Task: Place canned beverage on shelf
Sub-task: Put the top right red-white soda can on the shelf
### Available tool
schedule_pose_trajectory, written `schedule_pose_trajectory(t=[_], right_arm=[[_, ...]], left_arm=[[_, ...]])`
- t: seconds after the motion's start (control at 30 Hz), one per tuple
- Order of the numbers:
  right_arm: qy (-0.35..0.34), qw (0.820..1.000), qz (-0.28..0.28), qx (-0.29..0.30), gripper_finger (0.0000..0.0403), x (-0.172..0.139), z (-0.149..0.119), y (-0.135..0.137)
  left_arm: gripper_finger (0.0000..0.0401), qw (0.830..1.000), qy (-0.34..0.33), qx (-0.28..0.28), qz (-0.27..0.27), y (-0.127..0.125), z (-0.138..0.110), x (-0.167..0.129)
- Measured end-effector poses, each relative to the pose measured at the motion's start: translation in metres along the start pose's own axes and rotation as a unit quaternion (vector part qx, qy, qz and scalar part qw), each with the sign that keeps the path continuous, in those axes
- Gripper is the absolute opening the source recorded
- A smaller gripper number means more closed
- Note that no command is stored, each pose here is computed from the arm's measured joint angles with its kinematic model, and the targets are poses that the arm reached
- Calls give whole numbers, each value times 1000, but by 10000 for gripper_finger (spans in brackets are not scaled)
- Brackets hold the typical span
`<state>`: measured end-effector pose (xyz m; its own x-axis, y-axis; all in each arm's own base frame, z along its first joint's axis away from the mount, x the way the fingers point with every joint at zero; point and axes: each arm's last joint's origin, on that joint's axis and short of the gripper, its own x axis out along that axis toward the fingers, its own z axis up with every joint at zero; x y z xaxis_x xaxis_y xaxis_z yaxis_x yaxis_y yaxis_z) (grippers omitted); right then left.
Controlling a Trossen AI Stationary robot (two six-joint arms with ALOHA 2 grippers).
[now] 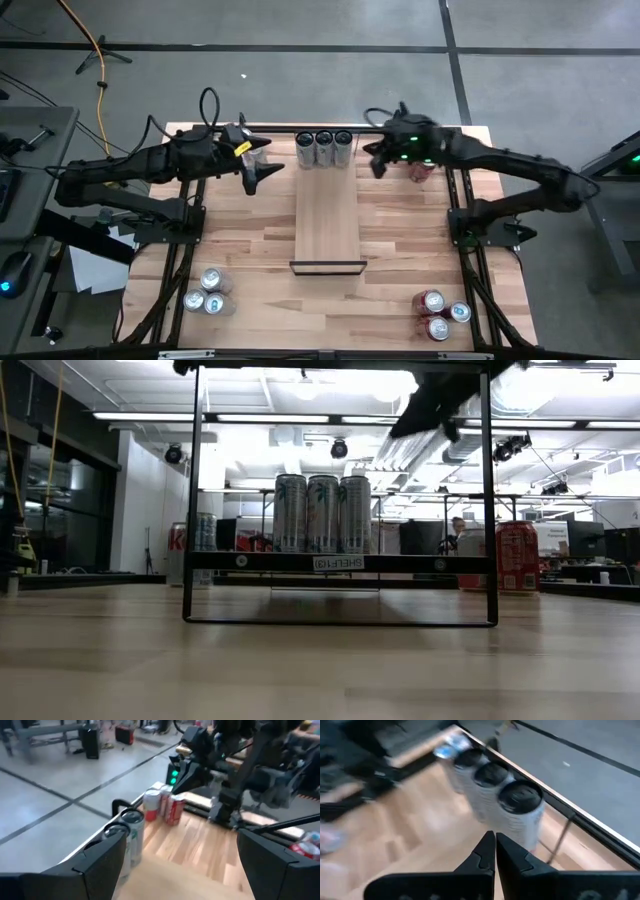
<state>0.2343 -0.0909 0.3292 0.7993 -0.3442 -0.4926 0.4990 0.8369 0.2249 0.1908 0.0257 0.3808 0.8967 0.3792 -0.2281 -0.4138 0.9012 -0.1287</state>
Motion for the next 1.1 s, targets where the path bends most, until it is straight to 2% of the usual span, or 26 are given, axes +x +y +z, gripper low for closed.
schedule_pose_trajectory(t=[0.07, 0.2, 0.3, 0.37, 0.57, 0.67, 0.8, 0.9, 1.0, 1.1], right_arm=[[-19, 999, 29, -2, 0, -20, 3, 3], [-57, 995, 79, -19, 0, -53, 6, 12], [-62, 993, 101, -29, 0, -67, 3, 19], [-60, 991, 111, -37, 0, -71, 1, 23], [-54, 989, 122, -56, 0, -70, -2, 32], [-50, 991, 123, -26, 0, -70, -3, 32], [-31, 992, 111, 46, 5, -68, -4, 27], [-14, 993, 89, 76, 22, -67, -6, 21], [5, 993, 43, 111, 59, -65, -10, 12], [37, 989, -26, 139, 117, -65, -18, 0]], left_arm=[[321, 1000, -15, -6, -20, 0, -4, 4], [321, 997, -48, -38, -53, 3, -29, 13], [321, 991, -82, -83, -68, 6, -46, 15], [321, 987, -105, -96, -76, 7, -48, 13], [321, 989, -120, -57, -73, 8, -47, 9], [321, 989, -122, -47, -69, 8, -47, 8], [321, 990, -121, -50, -59, 9, -47, 9], [321, 990, -121, -49, -58, 9, -48, 9], [321, 990, -121, -49, -59, 9, -48, 9], [321, 990, -121, -49, -59, 9, -48, 9]])
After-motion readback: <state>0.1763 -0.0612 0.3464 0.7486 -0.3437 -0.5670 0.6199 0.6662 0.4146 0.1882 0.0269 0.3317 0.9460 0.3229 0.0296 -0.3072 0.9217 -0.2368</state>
